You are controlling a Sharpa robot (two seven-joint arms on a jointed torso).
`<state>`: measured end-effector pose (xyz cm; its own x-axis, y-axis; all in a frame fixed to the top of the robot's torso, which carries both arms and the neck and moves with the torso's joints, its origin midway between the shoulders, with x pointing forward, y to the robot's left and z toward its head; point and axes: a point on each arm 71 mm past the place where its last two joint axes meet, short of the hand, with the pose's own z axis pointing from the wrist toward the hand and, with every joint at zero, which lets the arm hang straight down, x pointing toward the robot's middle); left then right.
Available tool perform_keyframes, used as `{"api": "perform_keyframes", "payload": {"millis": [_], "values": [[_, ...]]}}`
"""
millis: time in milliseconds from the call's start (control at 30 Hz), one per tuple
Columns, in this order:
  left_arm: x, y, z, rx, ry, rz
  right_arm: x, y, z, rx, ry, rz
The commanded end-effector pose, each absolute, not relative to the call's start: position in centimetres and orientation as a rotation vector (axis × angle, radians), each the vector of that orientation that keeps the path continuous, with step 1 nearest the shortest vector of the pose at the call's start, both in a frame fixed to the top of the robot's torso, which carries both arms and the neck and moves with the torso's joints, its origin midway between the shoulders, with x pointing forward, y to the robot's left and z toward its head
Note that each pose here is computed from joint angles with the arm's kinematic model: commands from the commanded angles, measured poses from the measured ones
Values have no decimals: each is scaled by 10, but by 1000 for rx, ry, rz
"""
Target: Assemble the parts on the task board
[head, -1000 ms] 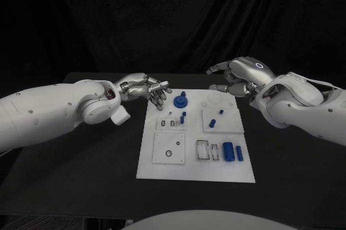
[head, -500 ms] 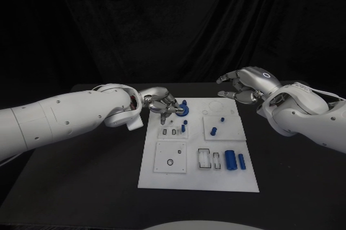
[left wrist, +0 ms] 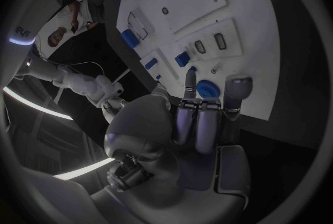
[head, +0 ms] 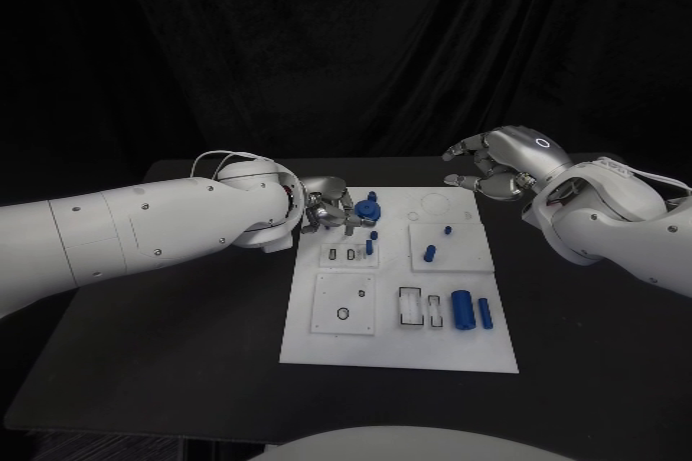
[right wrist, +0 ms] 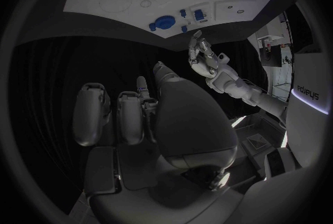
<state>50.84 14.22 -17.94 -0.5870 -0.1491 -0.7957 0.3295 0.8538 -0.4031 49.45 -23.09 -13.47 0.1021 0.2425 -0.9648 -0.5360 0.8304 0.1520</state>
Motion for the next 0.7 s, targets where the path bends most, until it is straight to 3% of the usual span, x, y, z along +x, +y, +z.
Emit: {"api": "perform_keyframes", "payload": {"millis": [33,700], "values": [[511,143,-178,200,2057,-444,494,-230,-136,-268,1348,591],[506,119,-182,315,2107,-376,497,-228,-136,-260,1351,583]]}}
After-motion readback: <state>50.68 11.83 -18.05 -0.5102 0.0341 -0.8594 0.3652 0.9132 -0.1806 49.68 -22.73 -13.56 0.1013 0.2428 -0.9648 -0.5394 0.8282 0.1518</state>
